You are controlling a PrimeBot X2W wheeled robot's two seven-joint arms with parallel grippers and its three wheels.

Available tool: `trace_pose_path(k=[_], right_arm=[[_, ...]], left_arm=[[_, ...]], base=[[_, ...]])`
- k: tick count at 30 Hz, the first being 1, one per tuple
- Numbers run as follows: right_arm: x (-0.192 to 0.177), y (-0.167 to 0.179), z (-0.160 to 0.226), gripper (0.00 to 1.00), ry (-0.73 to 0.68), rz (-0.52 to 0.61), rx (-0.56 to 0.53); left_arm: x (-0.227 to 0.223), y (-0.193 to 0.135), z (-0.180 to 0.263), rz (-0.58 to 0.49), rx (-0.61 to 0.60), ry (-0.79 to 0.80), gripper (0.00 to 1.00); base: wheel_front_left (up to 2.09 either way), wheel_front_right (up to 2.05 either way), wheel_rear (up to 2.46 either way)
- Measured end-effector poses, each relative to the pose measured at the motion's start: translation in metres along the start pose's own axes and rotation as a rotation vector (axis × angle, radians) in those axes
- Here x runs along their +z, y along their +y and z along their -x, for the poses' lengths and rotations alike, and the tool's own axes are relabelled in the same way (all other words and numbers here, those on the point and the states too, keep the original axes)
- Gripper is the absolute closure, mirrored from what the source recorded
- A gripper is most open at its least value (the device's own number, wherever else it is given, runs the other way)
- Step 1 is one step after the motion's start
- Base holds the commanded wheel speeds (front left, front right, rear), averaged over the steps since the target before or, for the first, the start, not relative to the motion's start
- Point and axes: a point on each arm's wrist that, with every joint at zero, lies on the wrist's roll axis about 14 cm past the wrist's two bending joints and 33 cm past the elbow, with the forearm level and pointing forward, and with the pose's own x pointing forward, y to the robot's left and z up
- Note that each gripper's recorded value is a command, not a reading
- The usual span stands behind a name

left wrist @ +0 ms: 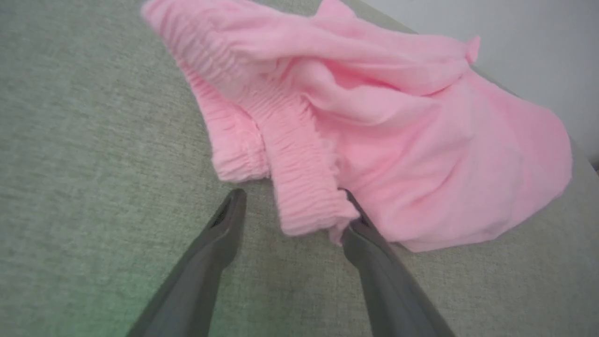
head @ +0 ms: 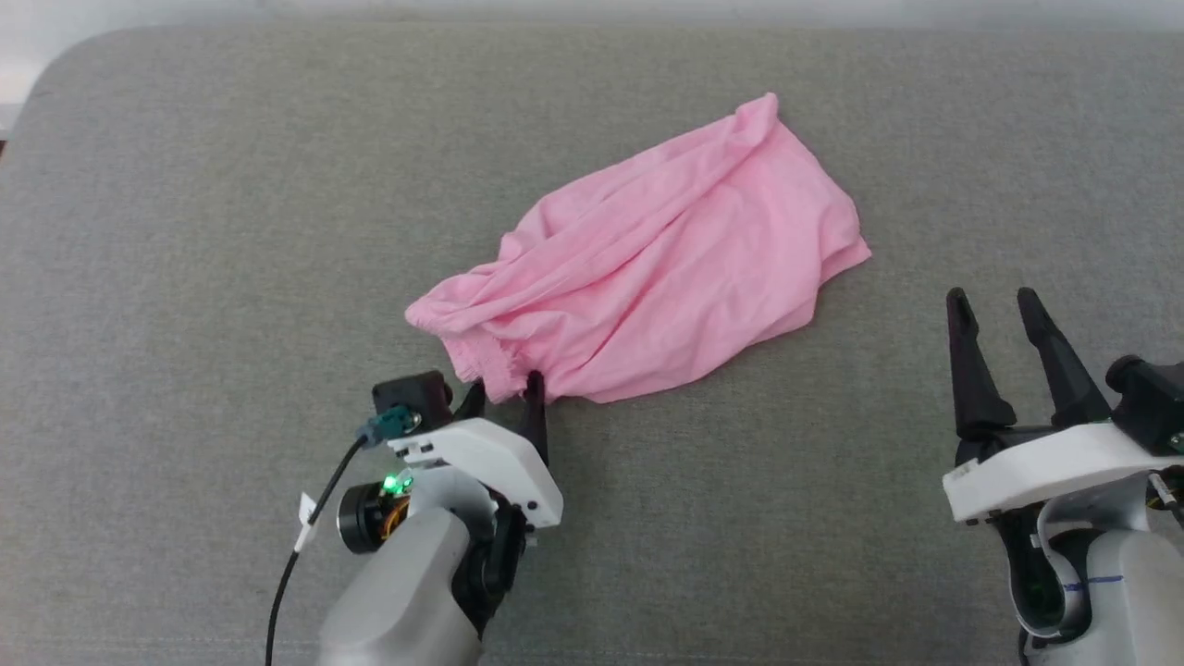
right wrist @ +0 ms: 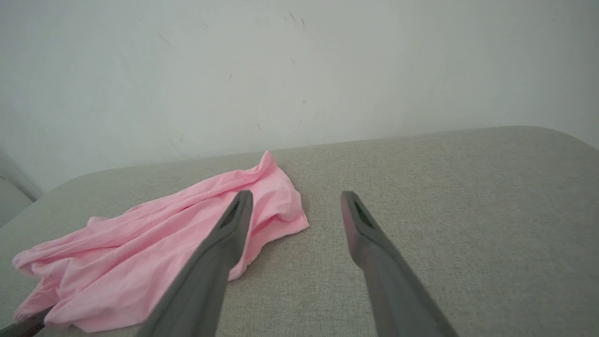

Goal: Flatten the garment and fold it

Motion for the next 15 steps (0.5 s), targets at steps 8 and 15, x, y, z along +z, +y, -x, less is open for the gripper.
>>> trace_pose_path(k=[8, 15], right_arm=[[-0.014, 0.007, -0.009, 0.0, 0.049, 0.027, 0.023], [-0.04, 0.008, -0.045, 0.0, 0.198, 0.092, 0.026]], left_arm=[[-0.007, -0.01, -0.014, -0.026, -0.051, 0.083, 0.53], [-0.011, -0.023, -0.016, -0.056, -0.12, 0.106, 1.0]], base=[[0.0, 0.0, 0.0], [0.0, 0.0, 0.0]])
